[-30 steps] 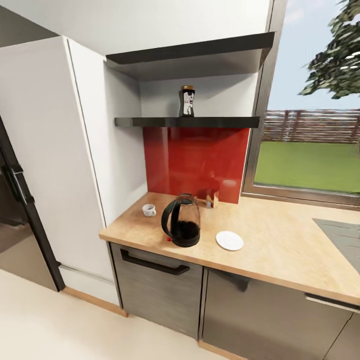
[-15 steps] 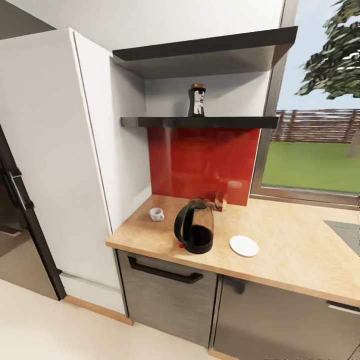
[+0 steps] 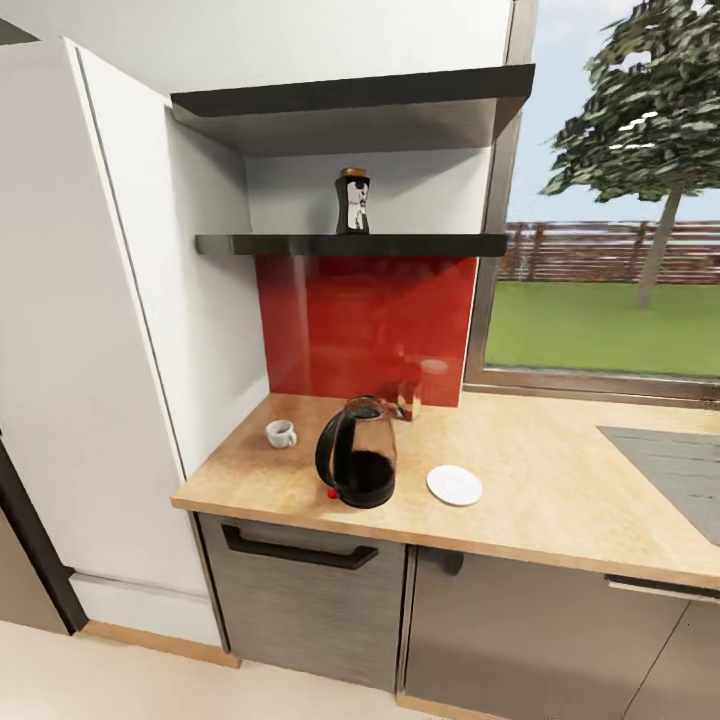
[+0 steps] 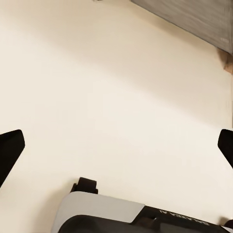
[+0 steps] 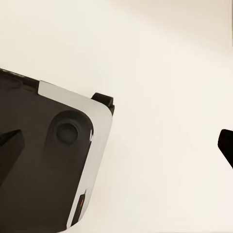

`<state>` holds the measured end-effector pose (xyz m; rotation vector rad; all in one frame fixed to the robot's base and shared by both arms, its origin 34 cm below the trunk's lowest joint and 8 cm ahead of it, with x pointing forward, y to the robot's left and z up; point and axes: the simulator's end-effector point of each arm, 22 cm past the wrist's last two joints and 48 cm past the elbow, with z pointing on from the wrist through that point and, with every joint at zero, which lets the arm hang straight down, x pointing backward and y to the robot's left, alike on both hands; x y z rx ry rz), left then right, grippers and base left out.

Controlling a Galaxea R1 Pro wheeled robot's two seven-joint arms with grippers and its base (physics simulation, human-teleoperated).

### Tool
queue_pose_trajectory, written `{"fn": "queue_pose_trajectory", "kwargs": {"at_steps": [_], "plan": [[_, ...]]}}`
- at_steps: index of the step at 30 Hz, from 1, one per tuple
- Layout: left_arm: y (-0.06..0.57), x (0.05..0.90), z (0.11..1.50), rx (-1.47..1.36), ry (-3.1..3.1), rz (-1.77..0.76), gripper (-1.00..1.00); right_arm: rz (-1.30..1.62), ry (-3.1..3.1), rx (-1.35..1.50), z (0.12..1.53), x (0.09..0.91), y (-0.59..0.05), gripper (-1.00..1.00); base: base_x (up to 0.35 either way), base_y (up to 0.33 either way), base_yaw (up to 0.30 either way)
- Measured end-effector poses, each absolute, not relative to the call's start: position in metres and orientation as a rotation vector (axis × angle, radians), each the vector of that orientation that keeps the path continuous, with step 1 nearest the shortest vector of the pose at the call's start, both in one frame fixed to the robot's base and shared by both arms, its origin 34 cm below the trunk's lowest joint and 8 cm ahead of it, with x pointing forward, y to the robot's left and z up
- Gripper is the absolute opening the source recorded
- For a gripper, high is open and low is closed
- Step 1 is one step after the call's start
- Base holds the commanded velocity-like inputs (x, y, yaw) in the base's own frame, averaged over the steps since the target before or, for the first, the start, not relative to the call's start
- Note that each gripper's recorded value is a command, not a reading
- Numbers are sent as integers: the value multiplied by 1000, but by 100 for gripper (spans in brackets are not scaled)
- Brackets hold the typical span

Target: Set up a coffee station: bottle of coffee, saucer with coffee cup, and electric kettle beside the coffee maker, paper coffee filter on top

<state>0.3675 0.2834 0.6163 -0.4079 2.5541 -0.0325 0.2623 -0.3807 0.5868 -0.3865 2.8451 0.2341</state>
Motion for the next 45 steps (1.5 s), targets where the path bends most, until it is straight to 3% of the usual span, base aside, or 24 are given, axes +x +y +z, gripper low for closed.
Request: {"fn": "queue_pose_trajectory", "kwargs": {"at_steps": [6,26,45], "plan": [[284,368,617,-409,2552,-32,100,234,2843,-387,587,263,-381,100,0,88,-199],[285,368,617,-409,2552,-31,100,232,2842,-386,587,263,-381,100,-29,288,-59],[284,371,619,-407,2541,-32,100,231,2832,-392,588,267,-381,100,-66,23,-212]]}}
